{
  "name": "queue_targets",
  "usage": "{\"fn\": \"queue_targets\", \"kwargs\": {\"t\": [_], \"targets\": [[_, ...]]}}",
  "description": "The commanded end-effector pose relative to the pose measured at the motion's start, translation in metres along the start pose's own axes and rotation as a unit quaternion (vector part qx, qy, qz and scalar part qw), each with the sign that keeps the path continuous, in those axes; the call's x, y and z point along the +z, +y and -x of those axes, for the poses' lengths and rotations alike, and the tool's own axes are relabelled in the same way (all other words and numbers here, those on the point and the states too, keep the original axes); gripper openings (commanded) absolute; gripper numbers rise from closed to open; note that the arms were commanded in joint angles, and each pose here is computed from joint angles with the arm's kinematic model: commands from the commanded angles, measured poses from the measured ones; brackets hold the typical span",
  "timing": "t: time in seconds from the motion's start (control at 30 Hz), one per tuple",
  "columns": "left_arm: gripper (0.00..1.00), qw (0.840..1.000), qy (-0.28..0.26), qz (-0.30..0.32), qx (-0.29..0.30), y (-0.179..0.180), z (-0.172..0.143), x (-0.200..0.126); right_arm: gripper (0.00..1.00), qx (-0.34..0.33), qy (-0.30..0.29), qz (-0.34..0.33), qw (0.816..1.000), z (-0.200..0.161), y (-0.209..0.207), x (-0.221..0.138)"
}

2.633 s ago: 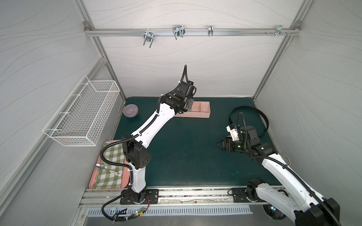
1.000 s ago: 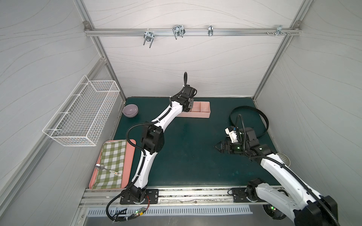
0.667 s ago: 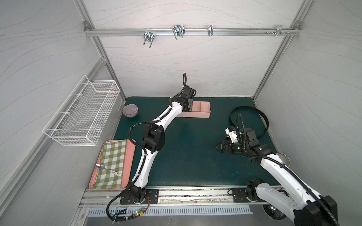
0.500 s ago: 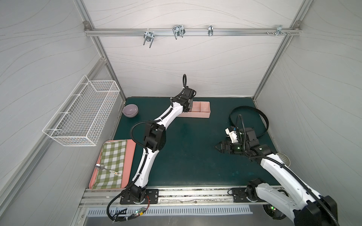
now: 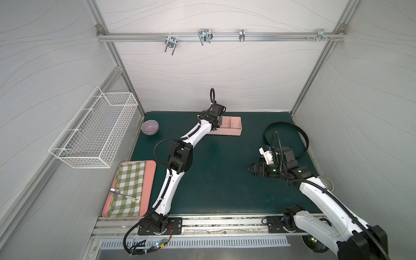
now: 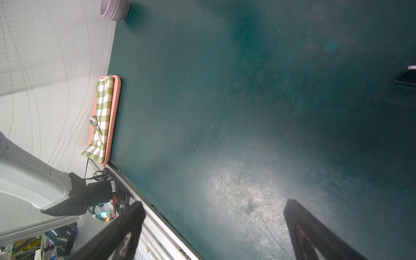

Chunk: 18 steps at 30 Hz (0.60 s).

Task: Place the belts into the storage roll
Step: Place the belt in the container.

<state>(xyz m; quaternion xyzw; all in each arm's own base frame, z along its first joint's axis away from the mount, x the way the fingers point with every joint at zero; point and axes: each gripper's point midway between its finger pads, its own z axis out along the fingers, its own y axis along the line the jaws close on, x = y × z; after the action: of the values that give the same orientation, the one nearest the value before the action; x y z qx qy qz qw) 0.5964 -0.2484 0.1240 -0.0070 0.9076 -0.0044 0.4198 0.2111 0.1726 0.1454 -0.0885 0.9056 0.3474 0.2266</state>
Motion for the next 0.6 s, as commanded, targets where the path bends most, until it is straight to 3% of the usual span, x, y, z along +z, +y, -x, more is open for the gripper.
{"fn": "queue_targets", "kwargs": {"t": [0.0,0.37,0.4,0.57], "targets": [[0.0,1.0,-0.023,0.003,-0.021,0.0,0.004,0.002,0.99,-0.009,-0.002,0.007,1.0,0.0,0.001,0.0],[0.0,1.0,-0.018,-0.011,-0.01,-0.006,-0.013,-0.013,0.99,-0.007,-0.003,0.006,1.0,0.0,0.0,0.0],[0.04,1.0,-0.019,-0.014,-0.01,-0.006,-0.012,-0.016,0.99,-0.007,-0.003,0.007,1.0,0.0,0.0,0.0],[0.47,0.999,-0.034,-0.024,-0.005,-0.011,0.008,-0.029,0.99,-0.005,-0.004,0.006,1.0,0.0,-0.001,-0.001]]}}
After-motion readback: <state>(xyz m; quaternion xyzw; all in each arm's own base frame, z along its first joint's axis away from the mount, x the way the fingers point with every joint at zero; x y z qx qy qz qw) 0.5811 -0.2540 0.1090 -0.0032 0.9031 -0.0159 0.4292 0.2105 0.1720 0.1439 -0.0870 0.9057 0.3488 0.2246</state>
